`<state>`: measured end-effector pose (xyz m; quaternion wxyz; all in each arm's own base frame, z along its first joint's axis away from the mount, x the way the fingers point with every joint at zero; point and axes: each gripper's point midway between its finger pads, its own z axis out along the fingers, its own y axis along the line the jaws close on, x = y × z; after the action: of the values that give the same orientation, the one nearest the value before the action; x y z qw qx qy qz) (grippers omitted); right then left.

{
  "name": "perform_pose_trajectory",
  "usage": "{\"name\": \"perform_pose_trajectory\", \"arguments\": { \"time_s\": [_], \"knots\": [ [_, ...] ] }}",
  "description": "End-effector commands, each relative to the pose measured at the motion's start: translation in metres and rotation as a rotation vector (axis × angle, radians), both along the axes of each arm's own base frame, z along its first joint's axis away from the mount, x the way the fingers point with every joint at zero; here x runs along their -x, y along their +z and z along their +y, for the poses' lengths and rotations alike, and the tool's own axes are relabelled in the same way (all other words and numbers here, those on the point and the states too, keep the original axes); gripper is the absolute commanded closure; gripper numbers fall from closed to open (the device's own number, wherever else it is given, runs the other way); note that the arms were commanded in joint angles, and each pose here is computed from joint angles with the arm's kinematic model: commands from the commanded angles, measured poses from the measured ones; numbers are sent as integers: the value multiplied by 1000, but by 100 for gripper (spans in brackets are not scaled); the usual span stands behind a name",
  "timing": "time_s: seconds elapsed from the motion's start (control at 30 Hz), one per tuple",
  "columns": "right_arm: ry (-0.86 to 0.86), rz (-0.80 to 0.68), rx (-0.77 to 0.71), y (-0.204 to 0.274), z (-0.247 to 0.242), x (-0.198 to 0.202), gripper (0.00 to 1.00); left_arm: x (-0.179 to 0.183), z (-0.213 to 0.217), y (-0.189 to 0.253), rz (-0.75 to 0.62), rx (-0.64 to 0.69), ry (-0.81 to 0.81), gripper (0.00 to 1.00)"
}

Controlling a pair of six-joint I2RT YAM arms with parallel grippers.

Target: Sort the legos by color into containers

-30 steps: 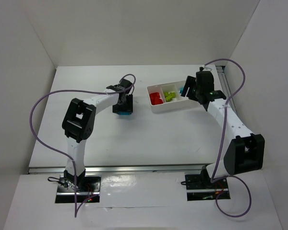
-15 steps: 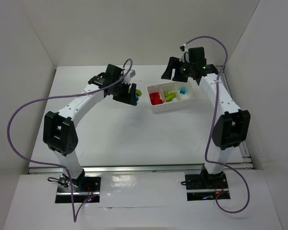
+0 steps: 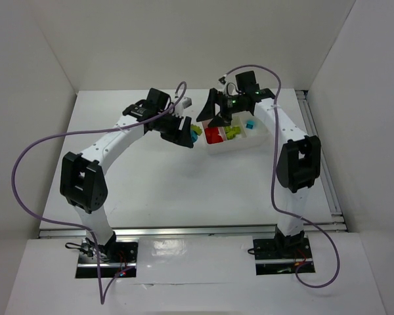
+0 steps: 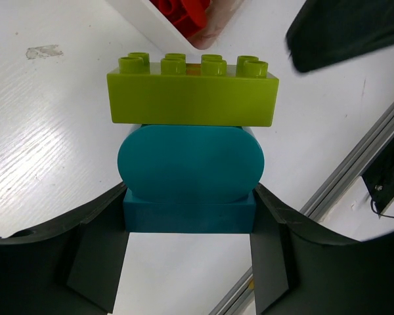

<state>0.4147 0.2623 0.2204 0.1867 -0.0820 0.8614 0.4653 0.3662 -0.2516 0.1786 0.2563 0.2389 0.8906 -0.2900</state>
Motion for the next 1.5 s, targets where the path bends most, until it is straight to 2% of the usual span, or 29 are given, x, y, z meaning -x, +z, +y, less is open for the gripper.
{"name": "perform_pose_trajectory", "arguments": {
  "time_s": [0.0, 0.07, 0.13, 0.2, 0.27, 0.53, 0.6, 0.67, 0.77, 0.8, 0.87, 1.0, 1.27, 1.47],
  "knots": [
    [79, 36, -122, 19, 17, 11, 12, -7, -10, 24, -79, 49, -46, 100],
    [79, 57, -129, 13, 20, 7, 14, -7, -10, 24, -79, 49, -46, 100],
    [104, 76, -149, 11, 26, 11, 19, -8, -11, 29, -97, 56, -46, 100],
    [122, 96, -165, 8, 27, 13, 30, -8, -11, 29, -98, 57, -46, 100],
    [131, 106, -162, 4, 31, 14, 35, -8, -11, 29, -98, 57, -46, 100],
    [168, 144, -190, -4, 38, 19, 36, -6, -14, 29, -97, 57, -56, 100],
    [168, 144, -191, -4, 38, 19, 41, -6, -14, 29, -97, 57, -56, 100],
    [167, 153, -188, -9, 38, 18, 47, -7, -13, 29, -100, 51, -50, 100],
    [167, 153, -188, -9, 38, 18, 63, -7, -13, 29, -100, 51, -50, 100],
    [167, 153, -188, -9, 38, 18, 72, -7, -13, 29, -100, 51, -50, 100],
    [128, 120, -167, -6, 31, 11, 72, -6, -13, 33, -114, 51, -56, 100],
    [12, 52, -160, 9, 8, -7, 78, -4, -10, 28, -107, 40, -50, 100],
    [-126, -70, -190, 40, -30, -25, 81, 2, -7, 21, -94, 29, -56, 100],
    [-243, -111, -129, 40, -60, -35, 81, 0, -8, 25, -104, 33, -56, 100]
  ]
}}
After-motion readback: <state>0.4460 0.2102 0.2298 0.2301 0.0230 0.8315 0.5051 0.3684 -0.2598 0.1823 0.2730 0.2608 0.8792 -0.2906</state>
